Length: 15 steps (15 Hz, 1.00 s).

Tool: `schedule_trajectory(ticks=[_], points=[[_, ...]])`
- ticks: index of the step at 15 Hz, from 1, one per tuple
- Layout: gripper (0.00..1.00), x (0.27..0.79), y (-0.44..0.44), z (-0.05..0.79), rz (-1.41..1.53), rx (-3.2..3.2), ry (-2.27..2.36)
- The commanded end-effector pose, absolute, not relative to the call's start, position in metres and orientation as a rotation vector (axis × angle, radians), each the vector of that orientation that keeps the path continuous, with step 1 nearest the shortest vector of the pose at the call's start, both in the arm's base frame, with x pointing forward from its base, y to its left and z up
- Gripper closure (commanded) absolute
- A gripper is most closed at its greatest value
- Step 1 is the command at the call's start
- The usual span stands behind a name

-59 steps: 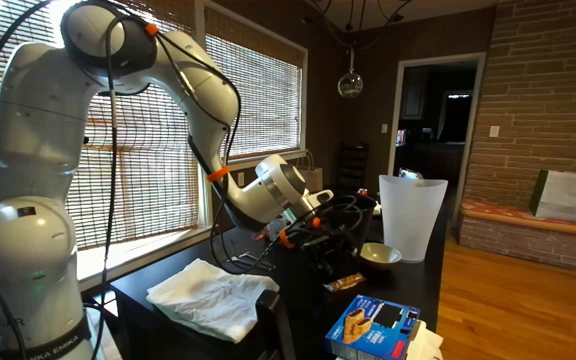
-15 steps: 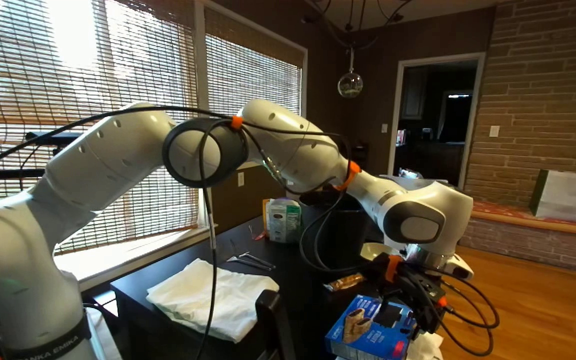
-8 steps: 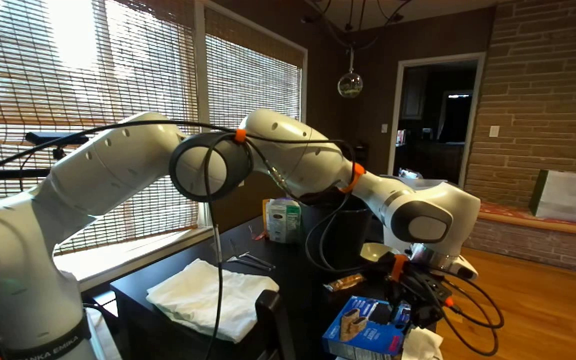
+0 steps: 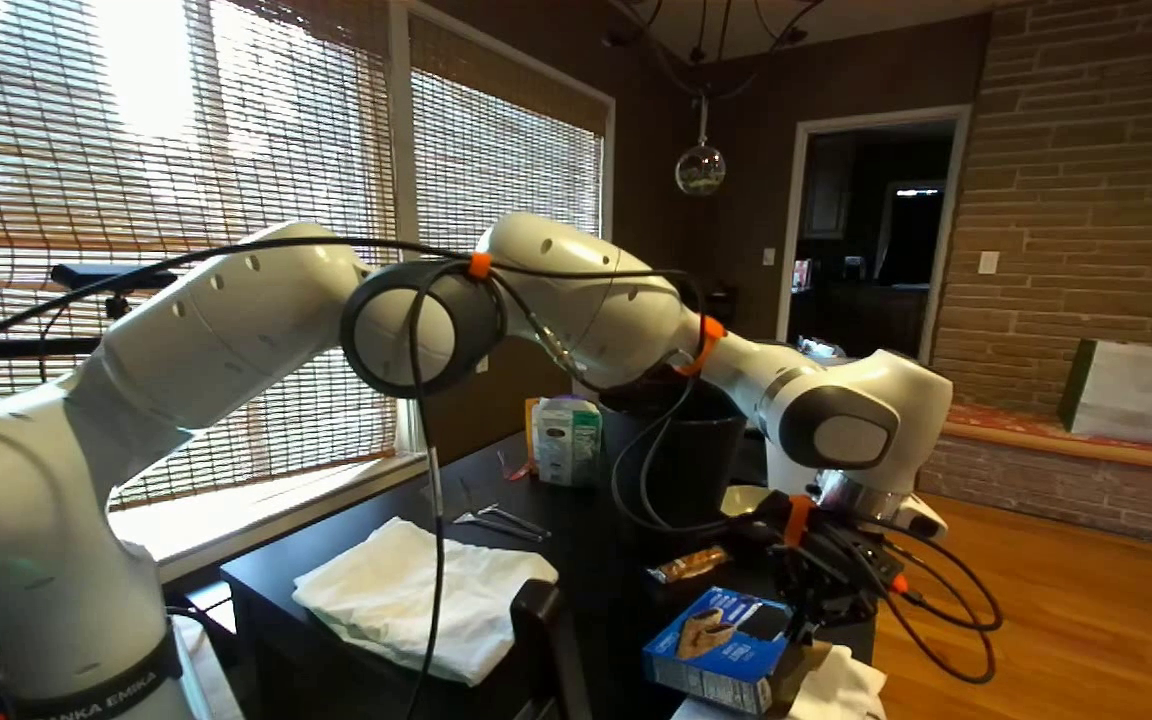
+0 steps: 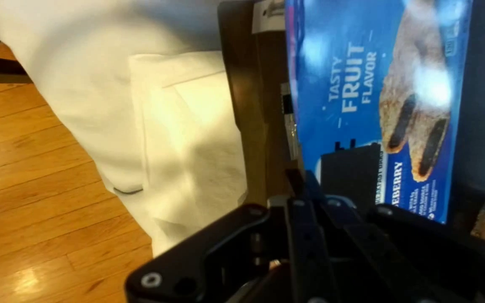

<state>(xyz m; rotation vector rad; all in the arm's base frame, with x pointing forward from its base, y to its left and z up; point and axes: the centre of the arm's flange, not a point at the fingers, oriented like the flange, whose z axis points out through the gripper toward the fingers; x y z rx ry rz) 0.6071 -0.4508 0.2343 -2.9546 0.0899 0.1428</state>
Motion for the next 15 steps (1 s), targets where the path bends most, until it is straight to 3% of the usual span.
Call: schedule_trajectory(ticks=[1, 8, 15], points=[[1.00, 0.591, -0.423, 0.259, 0.126, -2.973, -0.031], [1.00, 0.575, -0.368, 0.289, 0.053, -3.029, -0.230], [1.00, 0.559, -0.314, 0.281, 0.008, -3.214, -0.134]])
